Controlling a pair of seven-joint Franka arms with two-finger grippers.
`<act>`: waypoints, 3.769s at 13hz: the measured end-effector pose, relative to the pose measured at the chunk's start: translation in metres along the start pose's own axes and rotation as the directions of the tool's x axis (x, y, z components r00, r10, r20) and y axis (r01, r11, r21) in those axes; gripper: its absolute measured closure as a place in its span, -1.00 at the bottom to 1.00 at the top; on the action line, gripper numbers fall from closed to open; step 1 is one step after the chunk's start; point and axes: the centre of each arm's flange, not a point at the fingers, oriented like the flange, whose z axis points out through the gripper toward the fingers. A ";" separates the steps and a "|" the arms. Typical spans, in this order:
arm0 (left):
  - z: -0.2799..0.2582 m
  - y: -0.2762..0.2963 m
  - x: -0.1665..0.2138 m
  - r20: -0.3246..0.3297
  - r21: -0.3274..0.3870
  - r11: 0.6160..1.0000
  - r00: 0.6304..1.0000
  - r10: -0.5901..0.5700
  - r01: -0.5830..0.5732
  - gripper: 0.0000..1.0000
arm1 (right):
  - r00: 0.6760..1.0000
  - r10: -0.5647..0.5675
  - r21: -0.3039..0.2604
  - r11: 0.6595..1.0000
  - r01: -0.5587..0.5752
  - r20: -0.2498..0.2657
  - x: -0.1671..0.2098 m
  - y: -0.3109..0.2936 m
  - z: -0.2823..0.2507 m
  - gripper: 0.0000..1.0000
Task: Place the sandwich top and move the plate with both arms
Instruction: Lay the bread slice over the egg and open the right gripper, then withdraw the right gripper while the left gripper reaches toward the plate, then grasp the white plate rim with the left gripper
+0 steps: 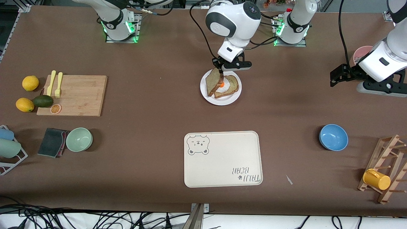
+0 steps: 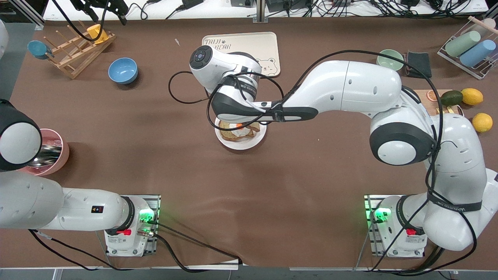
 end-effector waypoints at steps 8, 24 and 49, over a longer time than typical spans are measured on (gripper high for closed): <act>0.000 -0.002 0.000 0.000 0.000 1.000 1.000 -0.004 0.004 -1.00 | 1.000 -0.003 0.008 1.000 0.003 0.013 0.000 -0.008 0.018 0.82; 0.024 0.021 0.011 0.048 -0.101 0.995 0.999 0.019 -0.014 -1.00 | 0.975 0.199 -0.001 0.980 -0.200 0.101 0.094 0.198 -0.099 -1.00; 0.441 0.214 0.016 0.072 -0.779 0.593 0.911 0.405 -0.202 -0.10 | 0.923 0.369 0.266 0.884 -0.384 0.107 0.071 0.673 -0.081 -1.00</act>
